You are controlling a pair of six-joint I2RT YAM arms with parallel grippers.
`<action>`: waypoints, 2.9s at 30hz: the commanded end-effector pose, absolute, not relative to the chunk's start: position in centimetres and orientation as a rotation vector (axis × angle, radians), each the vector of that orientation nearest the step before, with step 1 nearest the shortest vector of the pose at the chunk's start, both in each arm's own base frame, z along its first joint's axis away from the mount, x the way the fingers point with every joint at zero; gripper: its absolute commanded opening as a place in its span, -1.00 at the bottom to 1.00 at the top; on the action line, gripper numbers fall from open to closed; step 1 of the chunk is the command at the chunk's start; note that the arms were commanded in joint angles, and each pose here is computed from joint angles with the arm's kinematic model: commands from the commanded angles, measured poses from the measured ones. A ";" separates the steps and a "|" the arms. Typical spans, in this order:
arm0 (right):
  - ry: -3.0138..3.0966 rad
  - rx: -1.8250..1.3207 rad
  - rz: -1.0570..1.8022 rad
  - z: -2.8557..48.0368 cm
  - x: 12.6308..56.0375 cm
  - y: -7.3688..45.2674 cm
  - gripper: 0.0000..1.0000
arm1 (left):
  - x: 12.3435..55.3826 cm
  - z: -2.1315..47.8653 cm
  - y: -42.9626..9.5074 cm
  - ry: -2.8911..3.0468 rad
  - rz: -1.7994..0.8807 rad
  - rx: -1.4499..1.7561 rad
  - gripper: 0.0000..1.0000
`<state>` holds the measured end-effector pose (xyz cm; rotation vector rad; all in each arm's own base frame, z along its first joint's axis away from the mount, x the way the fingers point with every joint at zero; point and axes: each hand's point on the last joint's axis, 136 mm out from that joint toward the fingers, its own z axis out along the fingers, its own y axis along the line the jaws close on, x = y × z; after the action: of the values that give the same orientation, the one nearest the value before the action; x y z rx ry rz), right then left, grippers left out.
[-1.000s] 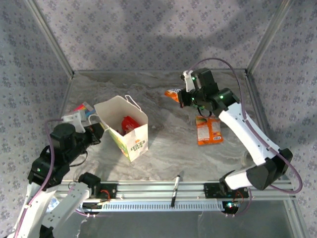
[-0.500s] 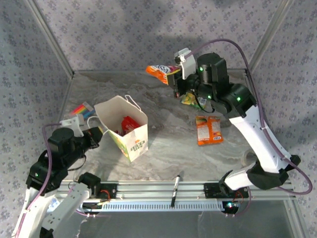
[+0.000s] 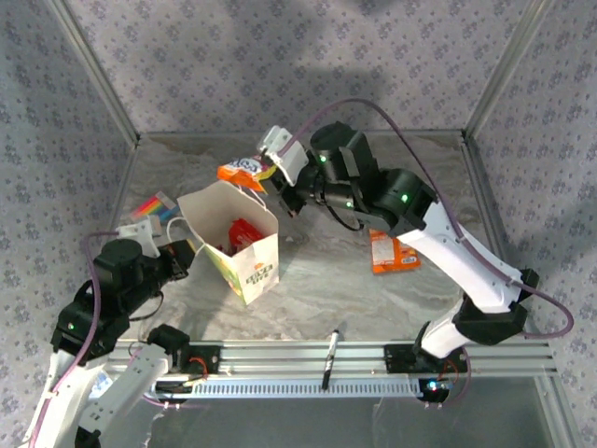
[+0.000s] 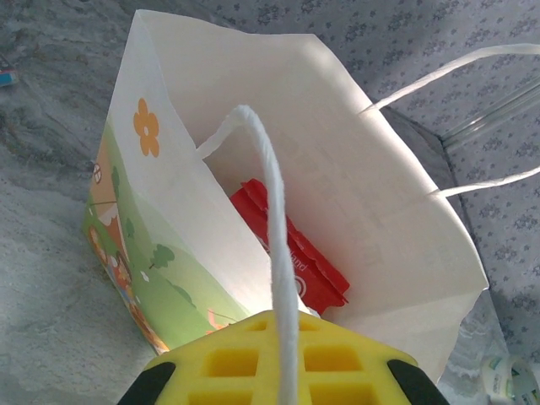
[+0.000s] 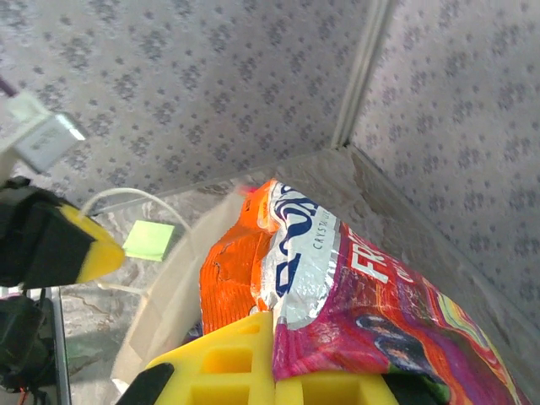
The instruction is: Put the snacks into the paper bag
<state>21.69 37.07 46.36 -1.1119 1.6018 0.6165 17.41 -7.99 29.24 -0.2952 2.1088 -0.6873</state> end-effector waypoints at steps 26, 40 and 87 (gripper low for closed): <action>1.196 -1.580 0.439 44.4 15.6 45.4 -1.00 | 16.6 28.4 -8.0 2.131 -0.686 -0.257 -0.89; 1.310 -1.595 0.409 41.3 19.0 46.0 -1.00 | 16.2 28.8 -7.8 2.120 -0.690 -0.251 -0.89; 1.515 -1.520 0.271 39.8 21.1 40.9 -0.13 | 16.8 29.6 -8.3 2.119 -0.694 -0.236 -0.92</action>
<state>21.27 42.88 36.43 -1.6347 1.5255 0.2284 16.92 -7.98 28.22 -0.2712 2.1404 -0.6744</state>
